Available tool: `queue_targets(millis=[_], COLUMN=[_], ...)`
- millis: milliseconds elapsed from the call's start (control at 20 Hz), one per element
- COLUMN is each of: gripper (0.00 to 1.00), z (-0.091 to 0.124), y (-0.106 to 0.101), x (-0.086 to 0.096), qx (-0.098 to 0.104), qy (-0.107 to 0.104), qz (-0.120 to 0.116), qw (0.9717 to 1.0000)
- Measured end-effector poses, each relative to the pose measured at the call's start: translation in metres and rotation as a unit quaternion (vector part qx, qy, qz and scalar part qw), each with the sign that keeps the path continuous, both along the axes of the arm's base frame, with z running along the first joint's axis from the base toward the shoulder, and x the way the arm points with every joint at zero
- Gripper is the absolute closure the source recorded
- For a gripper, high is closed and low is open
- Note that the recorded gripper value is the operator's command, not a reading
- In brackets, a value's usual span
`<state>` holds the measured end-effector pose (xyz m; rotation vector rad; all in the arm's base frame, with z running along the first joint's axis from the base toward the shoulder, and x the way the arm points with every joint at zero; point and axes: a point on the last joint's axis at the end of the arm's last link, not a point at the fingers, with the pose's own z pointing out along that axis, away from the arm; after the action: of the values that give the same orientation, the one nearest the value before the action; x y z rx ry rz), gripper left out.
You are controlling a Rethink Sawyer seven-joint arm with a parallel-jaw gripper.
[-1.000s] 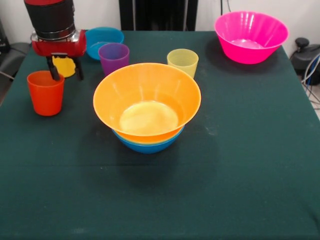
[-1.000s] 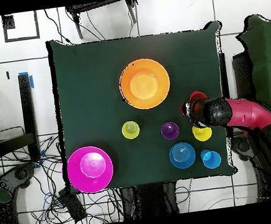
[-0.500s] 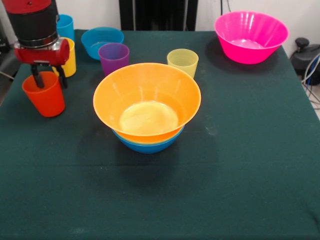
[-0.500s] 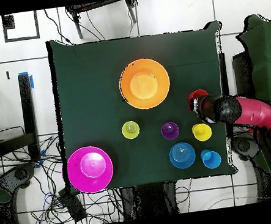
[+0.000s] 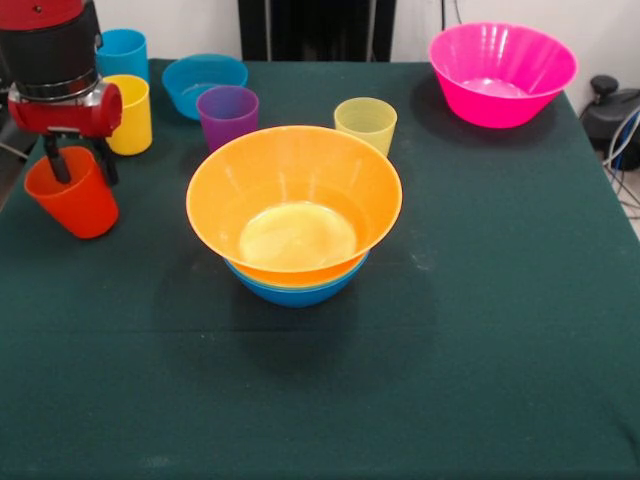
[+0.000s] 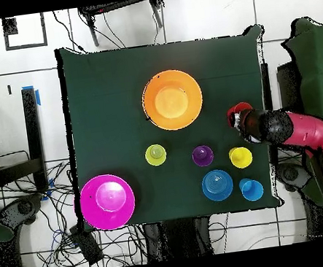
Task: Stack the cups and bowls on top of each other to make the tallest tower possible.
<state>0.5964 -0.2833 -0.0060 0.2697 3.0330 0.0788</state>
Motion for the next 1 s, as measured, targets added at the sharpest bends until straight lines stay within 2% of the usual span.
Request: queue_targets(millis=[200,250,550,1000], gripper=[0.00,1.00,1.00,1.00], z=[0.002,0.003,0.004,-0.001], y=[-0.002,-0.001,0.005,0.006], x=[0.005,0.007,0.014,0.011], qx=[-0.002,-0.002,-0.001,-0.007], qy=[-0.005,-0.006,-0.014,-0.013], qz=[-0.001,0.000,0.008,0.021], qw=[1.0000,1.0000,0.9999,0.9997])
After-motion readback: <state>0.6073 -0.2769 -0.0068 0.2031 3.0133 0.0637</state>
